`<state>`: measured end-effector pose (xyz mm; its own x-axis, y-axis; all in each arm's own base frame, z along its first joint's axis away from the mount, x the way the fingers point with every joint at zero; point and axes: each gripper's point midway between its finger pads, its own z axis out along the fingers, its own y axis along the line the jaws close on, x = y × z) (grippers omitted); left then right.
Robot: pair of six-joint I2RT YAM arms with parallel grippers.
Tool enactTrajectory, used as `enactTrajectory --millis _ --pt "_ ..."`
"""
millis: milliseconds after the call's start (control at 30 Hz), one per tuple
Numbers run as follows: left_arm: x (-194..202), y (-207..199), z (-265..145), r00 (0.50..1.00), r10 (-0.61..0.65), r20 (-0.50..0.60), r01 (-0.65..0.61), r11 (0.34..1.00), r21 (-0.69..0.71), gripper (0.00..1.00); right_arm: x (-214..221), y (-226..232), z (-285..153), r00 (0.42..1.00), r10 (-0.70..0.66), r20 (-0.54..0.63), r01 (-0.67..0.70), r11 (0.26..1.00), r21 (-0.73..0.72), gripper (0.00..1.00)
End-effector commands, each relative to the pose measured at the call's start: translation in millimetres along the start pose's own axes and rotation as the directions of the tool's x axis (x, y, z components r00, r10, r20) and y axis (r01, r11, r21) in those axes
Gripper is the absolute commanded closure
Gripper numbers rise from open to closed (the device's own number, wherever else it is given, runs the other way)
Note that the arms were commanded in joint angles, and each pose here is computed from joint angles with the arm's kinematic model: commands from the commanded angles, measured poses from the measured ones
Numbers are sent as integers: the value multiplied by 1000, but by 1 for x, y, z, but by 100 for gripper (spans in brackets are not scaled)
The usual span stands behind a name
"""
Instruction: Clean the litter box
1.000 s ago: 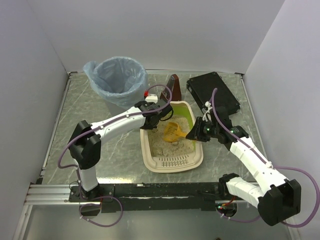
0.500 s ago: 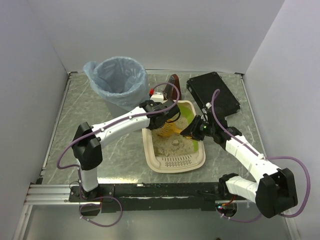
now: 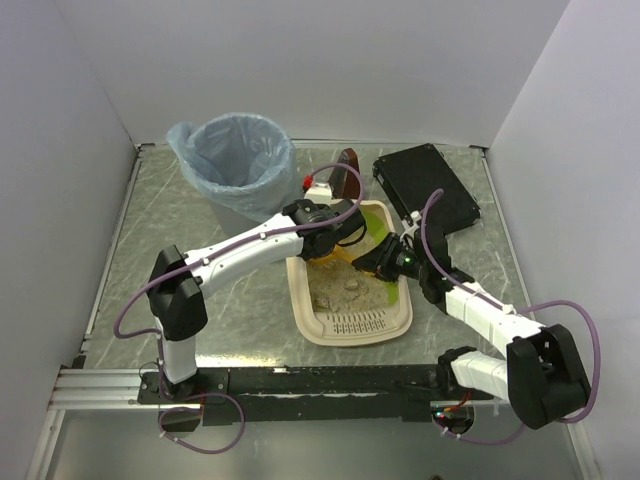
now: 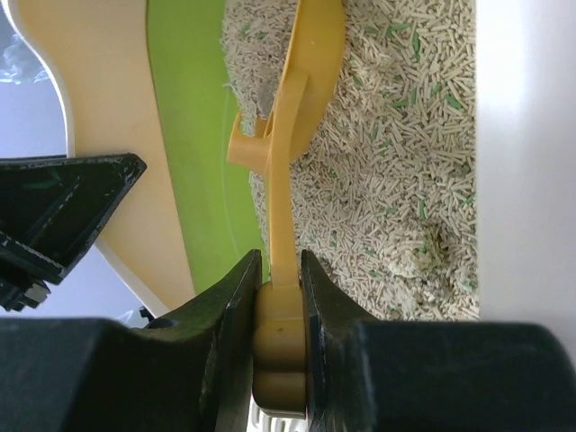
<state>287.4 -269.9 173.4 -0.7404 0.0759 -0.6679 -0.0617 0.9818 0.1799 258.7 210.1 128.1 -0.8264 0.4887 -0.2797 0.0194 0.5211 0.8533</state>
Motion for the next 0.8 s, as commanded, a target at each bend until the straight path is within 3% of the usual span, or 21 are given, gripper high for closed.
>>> enactTrajectory --millis 0,167,467,767 --pt "-39 -22 -38 982 -146 119 129 982 137 99 -11 9 3 996 -44 82 49 997 -56 100" --pt "-25 0 -12 974 -220 60 214 973 91 99 -2 28 -8 994 -90 69 100 980 -170 100" --pt "6 38 18 940 -341 7 339 937 85 99 7 22 -19 996 -76 56 85 978 -191 100" --pt "6 57 18 949 -310 54 304 948 98 99 6 45 -57 980 -156 127 183 952 -244 100"
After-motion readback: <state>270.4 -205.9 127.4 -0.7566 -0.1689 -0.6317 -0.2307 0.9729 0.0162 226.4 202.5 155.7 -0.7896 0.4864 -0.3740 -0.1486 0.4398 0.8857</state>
